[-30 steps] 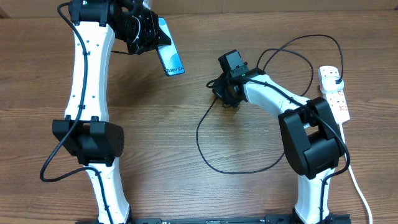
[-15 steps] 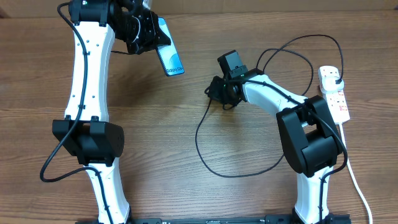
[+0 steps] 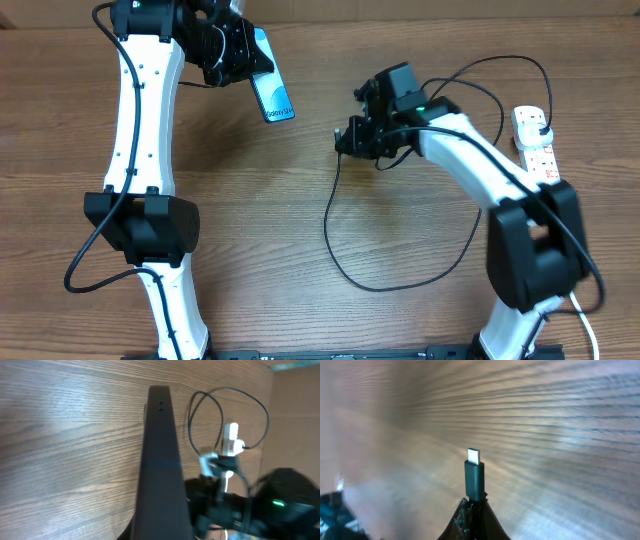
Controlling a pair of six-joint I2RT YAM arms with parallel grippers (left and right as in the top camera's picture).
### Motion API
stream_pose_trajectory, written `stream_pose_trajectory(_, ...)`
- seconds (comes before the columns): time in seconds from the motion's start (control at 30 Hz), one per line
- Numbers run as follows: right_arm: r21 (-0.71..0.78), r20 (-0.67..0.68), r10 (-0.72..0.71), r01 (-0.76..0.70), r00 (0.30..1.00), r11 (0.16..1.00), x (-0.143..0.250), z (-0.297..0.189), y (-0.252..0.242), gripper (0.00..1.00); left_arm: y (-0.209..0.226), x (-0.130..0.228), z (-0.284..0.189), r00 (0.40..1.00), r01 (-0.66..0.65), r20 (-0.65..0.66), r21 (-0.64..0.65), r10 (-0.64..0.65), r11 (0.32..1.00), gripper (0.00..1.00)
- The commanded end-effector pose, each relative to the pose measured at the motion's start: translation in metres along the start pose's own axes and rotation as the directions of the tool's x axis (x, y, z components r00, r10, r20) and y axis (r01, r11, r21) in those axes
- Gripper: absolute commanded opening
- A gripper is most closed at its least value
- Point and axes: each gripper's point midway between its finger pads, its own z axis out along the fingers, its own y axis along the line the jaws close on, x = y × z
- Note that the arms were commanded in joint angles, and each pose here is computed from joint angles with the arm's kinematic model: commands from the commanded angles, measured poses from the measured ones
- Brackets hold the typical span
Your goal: Plug charger to phone and switch on socket
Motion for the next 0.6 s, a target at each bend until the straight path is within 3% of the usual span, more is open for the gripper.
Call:
stream_pose_trajectory(0.0,-0.101,0.04,-0.11,0.113,0.993,0.988,-0.004,-0.032,0.037,0.04,-0.032,0.005,-0.012,0.992,-0.128,0.009,0.123,0.128,0.984,0.04)
stream_pose_trajectory(0.57,-0.164,0.136,-0.213,0.234,0.967,0.958,0.043,-0.14,0.098,0.04,-0.083,0.024,-0.029,0.957,-0.265,0.008,0.439,0.291,0.859,0.04)
